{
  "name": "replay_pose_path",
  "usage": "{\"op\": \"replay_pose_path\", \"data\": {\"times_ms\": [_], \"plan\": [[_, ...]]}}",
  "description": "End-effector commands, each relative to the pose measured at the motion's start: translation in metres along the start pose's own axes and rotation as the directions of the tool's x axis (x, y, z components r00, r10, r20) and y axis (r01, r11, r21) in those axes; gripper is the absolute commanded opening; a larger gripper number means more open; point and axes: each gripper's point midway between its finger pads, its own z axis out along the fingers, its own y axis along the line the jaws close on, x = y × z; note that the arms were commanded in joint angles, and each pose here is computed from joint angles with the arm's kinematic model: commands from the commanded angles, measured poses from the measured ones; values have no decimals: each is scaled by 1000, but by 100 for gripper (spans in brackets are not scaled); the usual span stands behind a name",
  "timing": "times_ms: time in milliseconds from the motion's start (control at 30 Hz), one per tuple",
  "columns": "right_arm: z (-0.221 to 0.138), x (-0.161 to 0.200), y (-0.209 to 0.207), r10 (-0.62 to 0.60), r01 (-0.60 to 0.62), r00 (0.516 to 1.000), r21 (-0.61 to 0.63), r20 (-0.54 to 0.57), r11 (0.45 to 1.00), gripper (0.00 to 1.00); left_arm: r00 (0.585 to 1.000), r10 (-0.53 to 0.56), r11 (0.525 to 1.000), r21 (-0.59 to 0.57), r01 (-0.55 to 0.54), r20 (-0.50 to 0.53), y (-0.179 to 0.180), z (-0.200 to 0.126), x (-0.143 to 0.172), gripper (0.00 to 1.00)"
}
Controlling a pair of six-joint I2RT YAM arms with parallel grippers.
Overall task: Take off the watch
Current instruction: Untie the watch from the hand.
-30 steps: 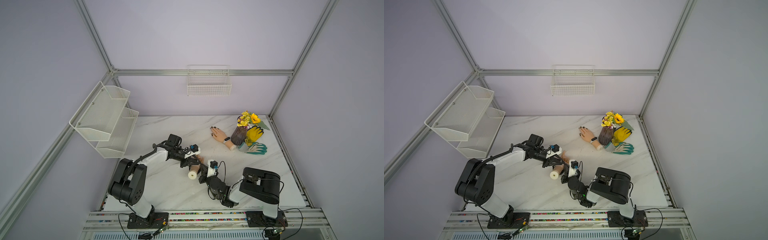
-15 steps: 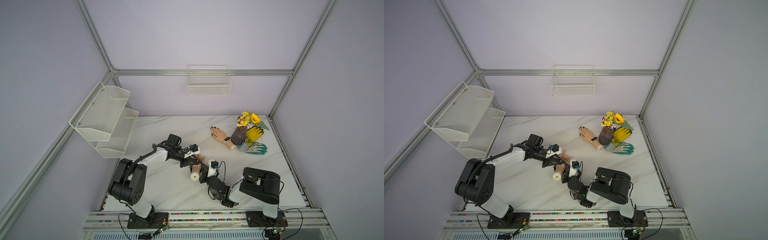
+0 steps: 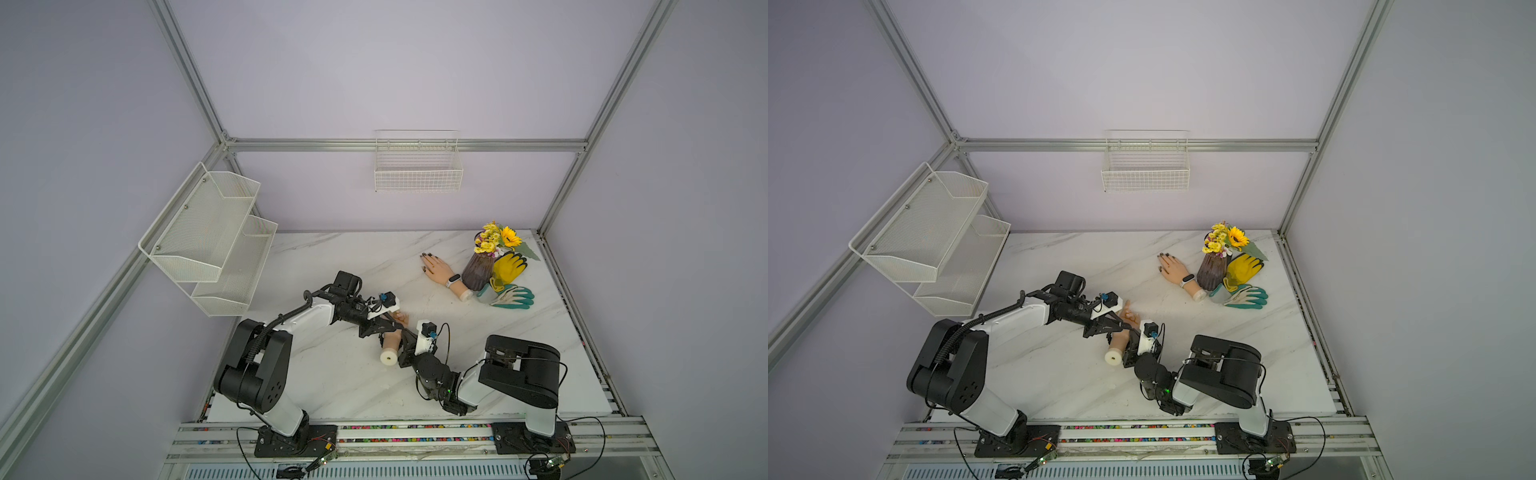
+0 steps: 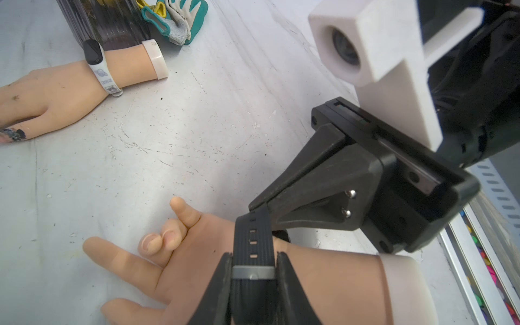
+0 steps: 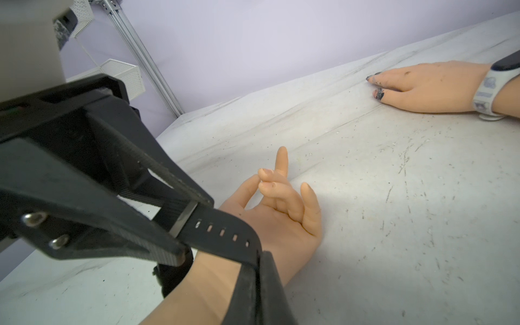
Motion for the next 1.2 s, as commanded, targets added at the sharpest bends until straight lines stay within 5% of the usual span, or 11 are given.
{"op": "replay_pose_path", "data": {"times_ms": [0, 633, 967, 1133, 1167], "plan": [[-20, 17, -104, -188, 190, 981, 369, -41, 910, 0, 999, 24, 982, -186, -29, -28, 35, -41, 1, 12], [-23, 18, -103, -182, 183, 983, 365, -38, 913, 0, 1000, -3, 970, -243, 3, -1, 46, -50, 13, 12], [-18, 3, -79, -183, 182, 983, 287, -23, 941, 0, 999, 15, 983, -182, -10, 29, 38, -45, 6, 17], [-9, -9, -58, -200, 199, 980, 264, -24, 944, 0, 998, 49, 986, -160, -42, 44, 28, -41, -8, 54], [-7, -11, -55, -206, 206, 978, 264, -27, 942, 0, 997, 56, 985, -165, -48, 46, 28, -41, -11, 97]]}}
